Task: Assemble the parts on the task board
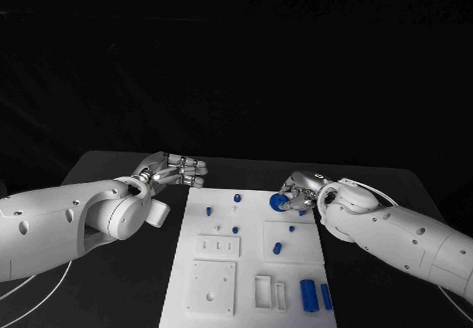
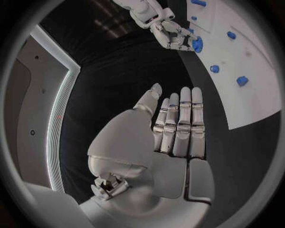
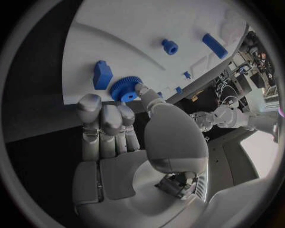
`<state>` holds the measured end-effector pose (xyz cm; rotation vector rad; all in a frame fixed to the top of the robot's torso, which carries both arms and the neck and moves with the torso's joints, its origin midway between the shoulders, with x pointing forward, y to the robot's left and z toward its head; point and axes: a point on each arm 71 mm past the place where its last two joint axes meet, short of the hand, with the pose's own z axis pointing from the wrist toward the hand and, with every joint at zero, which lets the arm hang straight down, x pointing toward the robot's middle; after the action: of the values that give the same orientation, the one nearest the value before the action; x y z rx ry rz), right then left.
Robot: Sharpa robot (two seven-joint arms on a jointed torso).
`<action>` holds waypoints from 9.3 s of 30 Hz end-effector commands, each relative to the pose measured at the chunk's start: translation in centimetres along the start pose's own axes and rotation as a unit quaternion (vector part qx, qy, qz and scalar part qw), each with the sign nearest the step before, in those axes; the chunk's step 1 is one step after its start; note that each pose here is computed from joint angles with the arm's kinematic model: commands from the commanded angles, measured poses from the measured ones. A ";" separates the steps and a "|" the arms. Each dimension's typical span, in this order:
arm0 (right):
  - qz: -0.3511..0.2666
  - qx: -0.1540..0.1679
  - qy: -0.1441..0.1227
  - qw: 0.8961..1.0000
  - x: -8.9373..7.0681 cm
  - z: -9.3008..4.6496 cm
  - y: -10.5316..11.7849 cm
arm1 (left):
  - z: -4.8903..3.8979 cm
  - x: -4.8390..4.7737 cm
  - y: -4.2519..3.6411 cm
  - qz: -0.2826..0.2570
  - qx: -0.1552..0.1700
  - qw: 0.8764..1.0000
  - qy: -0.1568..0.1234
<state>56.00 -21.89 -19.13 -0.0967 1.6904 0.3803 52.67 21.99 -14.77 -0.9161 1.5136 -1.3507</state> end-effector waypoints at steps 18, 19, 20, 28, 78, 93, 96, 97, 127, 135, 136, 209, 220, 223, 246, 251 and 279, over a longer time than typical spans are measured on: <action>-0.029 -0.027 -0.047 0.998 0.0 -0.8 2.5 | 0.08 0.26 -0.16 0.000 0.004 1.000 0.010; -0.029 -0.028 -0.052 0.998 -0.1 -0.9 2.6 | 0.08 0.25 -0.16 0.000 0.004 1.000 0.010; -0.029 -0.029 -0.057 0.998 -0.2 -1.0 2.8 | 0.07 0.24 -0.16 0.000 0.004 1.000 0.010; -0.034 -0.051 -0.094 0.994 -1.0 -1.7 5.0 | 0.04 0.21 -0.16 0.000 0.004 1.000 0.009; -0.066 -0.094 -0.075 0.991 3.4 0.8 12.2 | 0.31 0.68 -0.21 0.000 0.004 1.000 0.014; -0.062 -0.104 -0.069 0.990 4.0 1.1 13.1 | 0.39 0.77 -0.21 0.000 0.004 1.000 0.015; -0.060 -0.106 -0.065 0.990 4.1 1.2 13.2 | 0.40 0.78 -0.20 0.000 0.003 1.000 0.015; -0.059 -0.107 -0.064 0.990 4.1 1.2 13.2 | 0.40 0.78 -0.20 0.000 0.003 1.000 0.015; -0.038 -0.095 -0.042 0.994 4.5 1.4 12.6 | 0.43 0.77 -0.19 0.000 0.002 1.000 0.016; -0.024 -0.091 -0.038 0.995 4.4 1.3 12.1 | 0.42 0.70 -0.12 0.000 -0.001 1.000 0.016; -0.022 -0.091 -0.038 0.995 4.4 1.2 12.1 | 0.42 0.69 -0.11 0.000 -0.002 1.000 0.016; 0.130 -0.050 -0.012 0.990 0.2 -4.0 -6.9 | 0.41 -0.63 0.11 0.002 0.002 1.000 0.012; 0.135 -0.048 -0.008 0.990 1.5 -3.8 -6.7 | 0.34 -0.76 0.15 0.004 0.001 1.000 0.010; 0.138 -0.045 -0.009 0.989 1.8 -3.7 -6.7 | 0.33 -0.78 0.15 0.005 0.001 1.000 0.010; 0.157 -0.037 -0.009 0.987 3.0 -3.2 -6.1 | 0.30 -0.87 0.17 0.006 0.000 1.000 0.009; 0.158 -0.038 -0.008 0.987 3.2 -3.1 -6.0 | 0.30 -0.89 0.18 0.006 -0.001 1.000 0.009; 0.152 -0.033 -0.009 0.988 3.2 -3.3 -6.4 | 0.35 -0.95 0.23 0.007 -0.003 1.000 0.009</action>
<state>54.19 -28.48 -23.09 0.1298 1.6727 0.6620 53.37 23.01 -14.97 -0.9109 1.5303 -1.3309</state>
